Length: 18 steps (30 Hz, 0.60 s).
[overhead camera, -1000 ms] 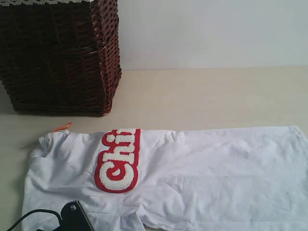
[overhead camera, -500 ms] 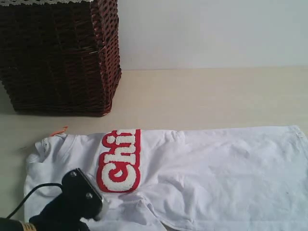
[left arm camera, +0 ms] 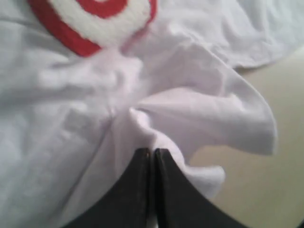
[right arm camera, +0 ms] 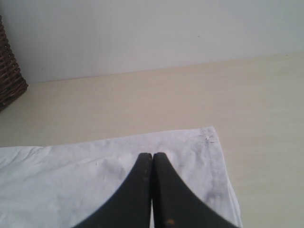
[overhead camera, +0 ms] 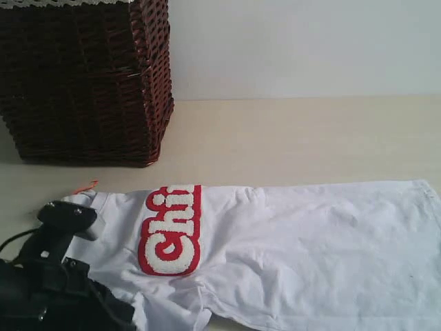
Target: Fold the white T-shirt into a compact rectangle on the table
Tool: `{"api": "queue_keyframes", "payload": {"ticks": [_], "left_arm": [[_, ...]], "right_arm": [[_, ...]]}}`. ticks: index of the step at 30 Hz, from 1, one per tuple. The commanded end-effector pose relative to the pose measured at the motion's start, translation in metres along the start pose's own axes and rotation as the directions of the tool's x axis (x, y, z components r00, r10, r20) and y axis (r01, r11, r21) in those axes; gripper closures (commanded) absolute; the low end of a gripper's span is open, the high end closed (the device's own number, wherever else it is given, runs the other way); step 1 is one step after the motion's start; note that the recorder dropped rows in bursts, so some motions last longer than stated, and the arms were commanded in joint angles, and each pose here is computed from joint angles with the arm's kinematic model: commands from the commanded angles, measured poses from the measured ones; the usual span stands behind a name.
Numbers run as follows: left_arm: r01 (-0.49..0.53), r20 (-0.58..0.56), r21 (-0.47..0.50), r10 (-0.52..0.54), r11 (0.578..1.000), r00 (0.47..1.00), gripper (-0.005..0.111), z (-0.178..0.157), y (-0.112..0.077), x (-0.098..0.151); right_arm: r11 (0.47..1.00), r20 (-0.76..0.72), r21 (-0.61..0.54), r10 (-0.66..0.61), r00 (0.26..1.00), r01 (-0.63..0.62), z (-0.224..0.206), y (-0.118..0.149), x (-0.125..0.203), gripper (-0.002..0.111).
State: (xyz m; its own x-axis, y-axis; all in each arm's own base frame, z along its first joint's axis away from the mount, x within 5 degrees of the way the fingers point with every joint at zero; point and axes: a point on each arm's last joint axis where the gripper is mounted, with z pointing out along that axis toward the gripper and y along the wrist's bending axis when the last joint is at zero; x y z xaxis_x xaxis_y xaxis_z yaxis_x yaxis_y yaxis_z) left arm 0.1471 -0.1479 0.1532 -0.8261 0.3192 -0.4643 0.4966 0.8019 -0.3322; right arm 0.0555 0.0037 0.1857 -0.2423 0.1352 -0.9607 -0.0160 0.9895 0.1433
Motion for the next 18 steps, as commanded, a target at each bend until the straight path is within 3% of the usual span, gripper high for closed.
{"api": "queue_keyframes", "payload": {"ticks": [1, 8, 13, 18], "left_arm": [[0.047, 0.101, -0.055, -0.042, 0.997, 0.994, 0.107, -0.005, 0.010, -0.020], [0.061, 0.215, -0.079, -0.043, 0.995, 0.976, 0.107, -0.016, 0.016, -0.052], [0.061, 0.297, -0.168, -0.008, 0.984, 0.955, 0.107, -0.020, 0.027, -0.066], [0.028, 0.246, -0.204, 0.024, 0.979, 0.969, 0.107, -0.007, 0.038, -0.072]], "right_arm": [[1.000, -0.002, 0.006, -0.008, 1.000, 0.008, 0.001, -0.001, 0.001, 0.108], [1.000, -0.002, 0.006, -0.008, 1.000, 0.008, 0.001, -0.001, 0.001, 0.108], [1.000, -0.002, 0.006, -0.008, 1.000, 0.008, 0.001, -0.001, 0.001, 0.108], [1.000, -0.002, 0.006, -0.008, 1.000, 0.008, 0.001, -0.001, 0.001, 0.108]]}}
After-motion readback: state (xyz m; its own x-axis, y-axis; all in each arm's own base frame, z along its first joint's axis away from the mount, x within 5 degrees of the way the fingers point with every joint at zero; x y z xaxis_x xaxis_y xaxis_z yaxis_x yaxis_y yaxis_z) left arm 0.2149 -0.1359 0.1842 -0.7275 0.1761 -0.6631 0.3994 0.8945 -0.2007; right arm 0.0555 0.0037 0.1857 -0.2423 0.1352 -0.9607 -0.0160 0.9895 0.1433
